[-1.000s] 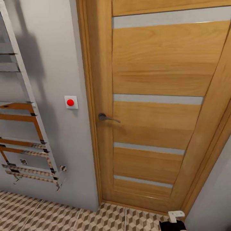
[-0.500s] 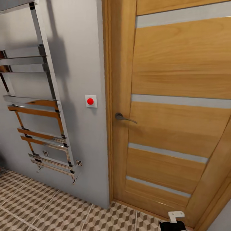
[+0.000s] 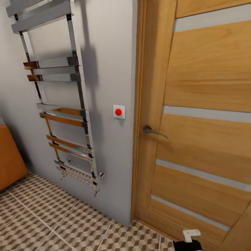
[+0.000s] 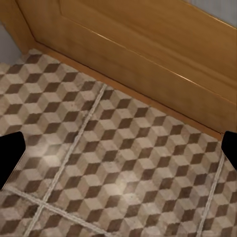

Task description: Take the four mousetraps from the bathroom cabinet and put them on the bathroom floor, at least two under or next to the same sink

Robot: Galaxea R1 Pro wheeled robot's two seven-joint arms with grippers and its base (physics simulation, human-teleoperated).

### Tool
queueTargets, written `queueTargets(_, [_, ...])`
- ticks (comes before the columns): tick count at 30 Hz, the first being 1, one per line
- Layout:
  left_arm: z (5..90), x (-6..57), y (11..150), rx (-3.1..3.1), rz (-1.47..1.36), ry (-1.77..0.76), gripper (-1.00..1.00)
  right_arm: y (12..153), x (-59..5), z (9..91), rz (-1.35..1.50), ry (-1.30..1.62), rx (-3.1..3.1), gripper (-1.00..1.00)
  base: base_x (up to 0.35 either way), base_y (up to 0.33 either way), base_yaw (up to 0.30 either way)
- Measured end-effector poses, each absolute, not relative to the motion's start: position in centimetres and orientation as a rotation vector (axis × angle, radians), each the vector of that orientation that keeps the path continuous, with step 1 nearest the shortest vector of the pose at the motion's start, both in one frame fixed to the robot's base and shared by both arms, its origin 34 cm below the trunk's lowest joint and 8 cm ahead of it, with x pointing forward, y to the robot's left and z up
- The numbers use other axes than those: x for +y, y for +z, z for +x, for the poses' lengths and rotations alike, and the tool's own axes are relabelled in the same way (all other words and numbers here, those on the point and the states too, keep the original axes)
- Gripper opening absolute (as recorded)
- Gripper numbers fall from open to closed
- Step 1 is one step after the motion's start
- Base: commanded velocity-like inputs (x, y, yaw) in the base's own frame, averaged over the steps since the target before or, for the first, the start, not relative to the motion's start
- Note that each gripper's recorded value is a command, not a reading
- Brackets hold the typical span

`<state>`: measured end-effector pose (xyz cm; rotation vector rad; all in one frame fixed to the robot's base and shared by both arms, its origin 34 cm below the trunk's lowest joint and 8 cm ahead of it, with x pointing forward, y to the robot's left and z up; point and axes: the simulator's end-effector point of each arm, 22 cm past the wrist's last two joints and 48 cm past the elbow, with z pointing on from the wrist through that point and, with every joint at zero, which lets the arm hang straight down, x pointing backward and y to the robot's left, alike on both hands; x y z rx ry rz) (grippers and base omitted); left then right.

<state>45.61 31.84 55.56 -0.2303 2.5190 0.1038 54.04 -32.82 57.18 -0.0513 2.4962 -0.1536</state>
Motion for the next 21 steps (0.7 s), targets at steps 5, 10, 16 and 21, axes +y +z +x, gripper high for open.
queueTargets(5, [45.6, 31.9, 56.4, 2.519, -0.230, 0.105, 1.00, 58.0, -32.8, 54.0, -0.051, -0.154, 2.497, 1.00, 0.000, 0.000, 0.300])
queueTargets(10, [45.6, 31.8, 57.2, 2.520, -0.228, 0.105, 1.00, 58.8, -32.8, 54.0, -0.051, -0.154, 2.497, 1.00, 0.000, 0.000, 0.300])
queueTargets(16, [45.6, 31.9, 58.1, 2.520, -0.228, 0.107, 1.00, 59.7, -32.8, 54.0, -0.051, -0.154, 2.497, 1.00, 0.000, 0.000, 0.300])
queueTargets(21, [45.6, 31.8, 58.9, 2.520, -0.229, 0.106, 1.00, 60.5, -32.8, 54.0, -0.051, -0.154, 2.497, 1.00, 0.000, 0.000, 0.300])
